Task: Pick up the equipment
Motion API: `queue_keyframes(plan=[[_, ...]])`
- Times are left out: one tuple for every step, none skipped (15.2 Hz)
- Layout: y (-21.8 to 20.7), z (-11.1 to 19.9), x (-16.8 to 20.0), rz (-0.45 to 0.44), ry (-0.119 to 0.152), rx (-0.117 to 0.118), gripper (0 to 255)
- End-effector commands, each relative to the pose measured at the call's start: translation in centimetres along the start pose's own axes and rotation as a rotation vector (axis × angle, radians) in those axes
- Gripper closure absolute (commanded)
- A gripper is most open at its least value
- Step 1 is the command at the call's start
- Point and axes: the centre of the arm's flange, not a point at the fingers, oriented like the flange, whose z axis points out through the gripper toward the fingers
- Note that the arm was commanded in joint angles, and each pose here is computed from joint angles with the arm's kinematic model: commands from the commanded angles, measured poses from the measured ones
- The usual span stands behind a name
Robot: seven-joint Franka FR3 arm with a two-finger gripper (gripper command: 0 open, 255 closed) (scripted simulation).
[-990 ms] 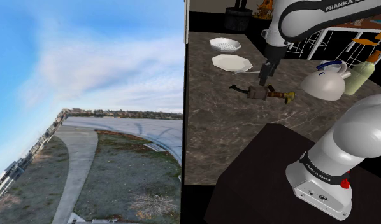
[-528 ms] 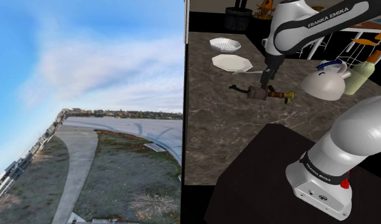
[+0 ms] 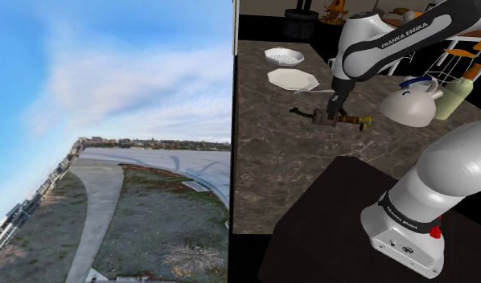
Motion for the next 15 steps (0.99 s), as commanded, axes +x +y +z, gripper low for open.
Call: queue_keyframes(plan=[[0.0,0.1,0.0,0.000,0.000,0.000,255],[0.0,0.1,0.0,0.000,0.000,0.000,255],[0.0,0.1,0.0,0.000,0.000,0.000,255],[0.0,0.1,0.0,0.000,0.000,0.000,255],[0.0,0.1,0.0,0.000,0.000,0.000,255],[0.0,0.1,0.0,0.000,0.000,0.000,255],[0.0,0.1,0.0,0.000,0.000,0.000,255],[0.0,0.1,0.0,0.000,0.000,0.000,255],[-0.1,0.1,0.1,0.000,0.000,0.000,255],[0.0,-0.4,0.0,0.000,0.000,0.000,255],[0.1,-0.9,0.0,0.000,0.000,0.000,255],[0.2,-1.4,-0.1,0.000,0.000,0.000,255],[0.3,-2.0,-0.1,0.000,0.000,0.000,255],[0.3,-2.5,-0.1,0.000,0.000,0.000,255],[0.4,-3.0,-0.2,0.000,0.000,0.000,255]])
